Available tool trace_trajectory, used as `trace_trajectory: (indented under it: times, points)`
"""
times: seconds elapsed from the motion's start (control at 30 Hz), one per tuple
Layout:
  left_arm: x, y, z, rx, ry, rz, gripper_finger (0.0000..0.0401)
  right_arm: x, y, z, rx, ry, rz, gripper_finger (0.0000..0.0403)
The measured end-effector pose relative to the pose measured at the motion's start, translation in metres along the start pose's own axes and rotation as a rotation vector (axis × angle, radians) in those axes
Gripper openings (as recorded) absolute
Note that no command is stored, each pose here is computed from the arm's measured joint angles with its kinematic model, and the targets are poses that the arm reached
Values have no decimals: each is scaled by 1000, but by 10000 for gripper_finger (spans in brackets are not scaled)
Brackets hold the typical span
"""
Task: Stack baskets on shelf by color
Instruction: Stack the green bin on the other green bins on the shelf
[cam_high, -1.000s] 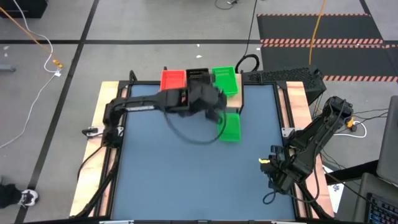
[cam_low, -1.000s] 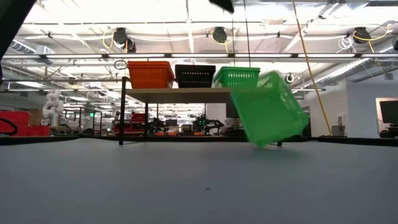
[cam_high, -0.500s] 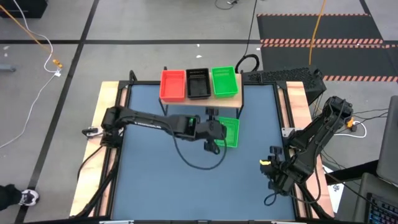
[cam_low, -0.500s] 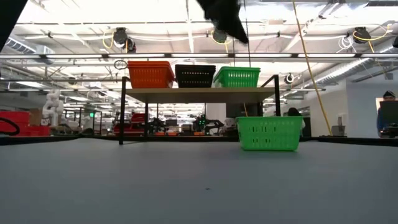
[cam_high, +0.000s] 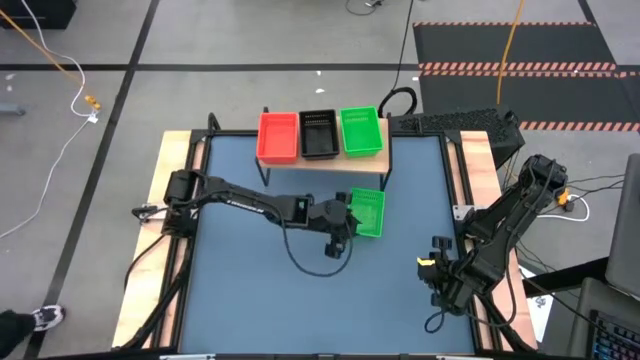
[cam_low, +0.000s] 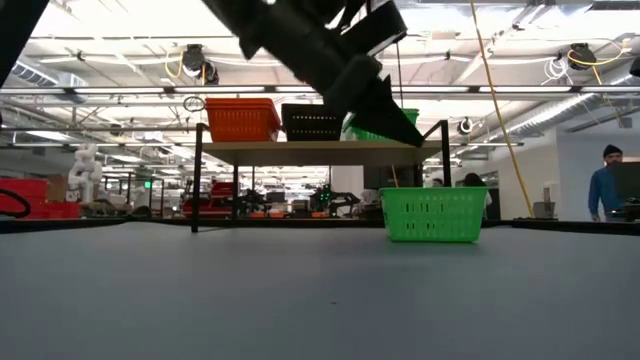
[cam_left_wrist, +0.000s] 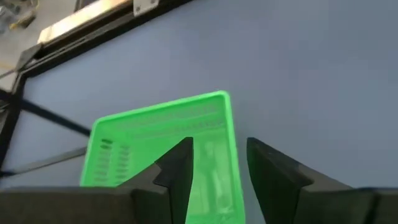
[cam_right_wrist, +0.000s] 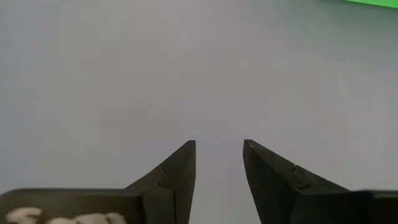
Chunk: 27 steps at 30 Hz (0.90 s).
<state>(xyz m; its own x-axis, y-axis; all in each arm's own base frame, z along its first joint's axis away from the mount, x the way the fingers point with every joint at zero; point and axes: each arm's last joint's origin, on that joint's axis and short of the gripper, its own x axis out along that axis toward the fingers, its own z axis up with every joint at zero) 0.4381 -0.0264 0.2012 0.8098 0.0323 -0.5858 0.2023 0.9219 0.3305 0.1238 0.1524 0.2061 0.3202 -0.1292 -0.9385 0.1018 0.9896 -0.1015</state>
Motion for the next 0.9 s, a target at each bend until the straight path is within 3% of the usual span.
trace_trajectory:
  times: [0.17,0.4,0.57,0.67,0.9]
  points:
    - [11,-6,-15,-7,-85,-26,152,0,0,0,-2,0,0,128]
    - [43,-16,-37,-6,-18,-50,152,0,0,0,-5,-3,3,128]
    - [43,-11,-43,-48,23,-38,149,0,0,0,-9,-1,3,128]
    - [41,-8,-43,-67,38,-27,124,0,0,0,-23,-1,3,128]
    - [41,-11,-43,-63,43,-39,16,0,0,0,-23,-2,2,128]
